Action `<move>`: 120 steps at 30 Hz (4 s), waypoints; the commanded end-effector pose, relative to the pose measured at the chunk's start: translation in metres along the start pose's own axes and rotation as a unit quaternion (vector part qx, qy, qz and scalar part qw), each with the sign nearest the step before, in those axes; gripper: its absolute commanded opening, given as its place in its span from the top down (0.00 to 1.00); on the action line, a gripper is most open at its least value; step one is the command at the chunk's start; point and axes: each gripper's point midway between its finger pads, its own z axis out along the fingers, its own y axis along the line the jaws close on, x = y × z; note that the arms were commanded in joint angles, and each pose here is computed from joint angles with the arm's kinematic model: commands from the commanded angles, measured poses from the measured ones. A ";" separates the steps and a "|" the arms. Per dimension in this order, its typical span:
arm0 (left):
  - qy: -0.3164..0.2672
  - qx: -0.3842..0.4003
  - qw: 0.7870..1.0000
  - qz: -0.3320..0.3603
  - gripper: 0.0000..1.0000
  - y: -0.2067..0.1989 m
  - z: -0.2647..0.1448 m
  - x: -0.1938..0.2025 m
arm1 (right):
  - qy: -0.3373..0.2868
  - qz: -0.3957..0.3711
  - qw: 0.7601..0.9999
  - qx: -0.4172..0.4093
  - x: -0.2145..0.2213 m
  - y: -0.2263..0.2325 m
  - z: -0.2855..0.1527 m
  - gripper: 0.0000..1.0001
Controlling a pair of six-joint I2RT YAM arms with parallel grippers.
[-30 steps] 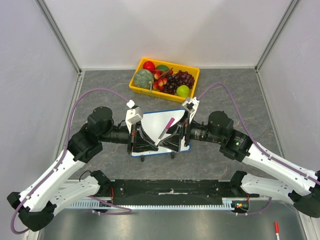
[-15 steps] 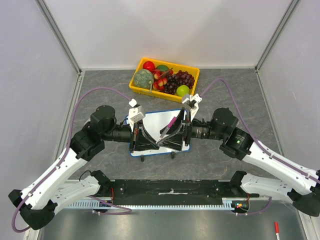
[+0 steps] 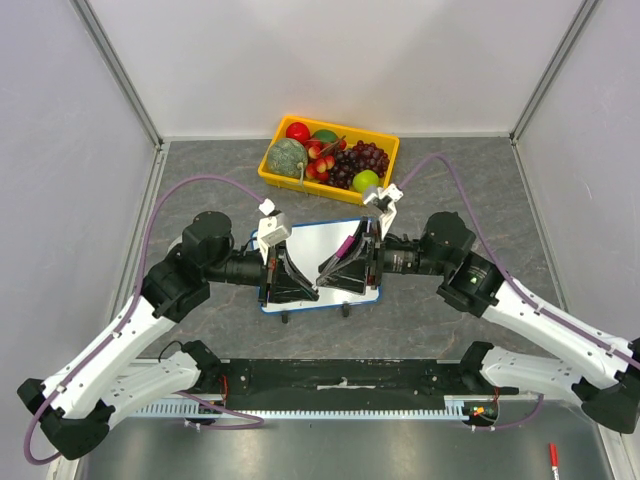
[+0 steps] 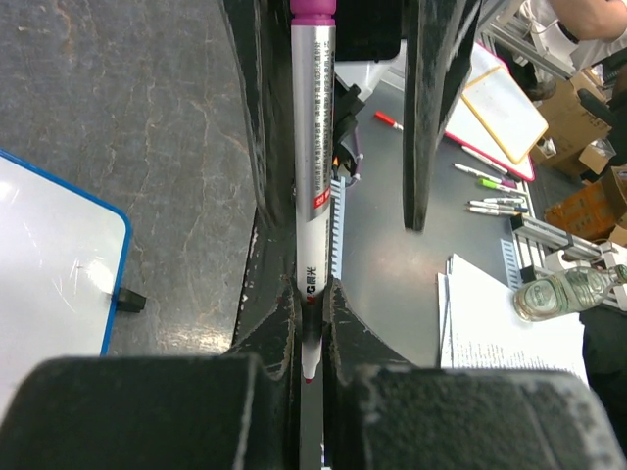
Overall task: Write a sentence on the whiteboard
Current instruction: Pass from the left arm to the right, then adjust the whiteboard on the whiteboard stand.
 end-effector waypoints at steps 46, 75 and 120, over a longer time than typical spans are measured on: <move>0.012 0.021 1.000 -0.010 0.88 0.004 0.007 0.014 | 0.015 0.024 1.000 0.013 0.021 -0.016 -0.013 1.00; -0.112 -0.409 0.852 -0.305 0.00 0.208 -0.110 0.068 | -0.031 -0.033 0.947 0.318 0.029 -0.122 -0.084 1.00; -0.167 -0.270 0.902 -0.292 0.98 0.200 -0.051 0.168 | -0.054 0.004 0.989 0.135 -0.006 -0.118 -0.067 1.00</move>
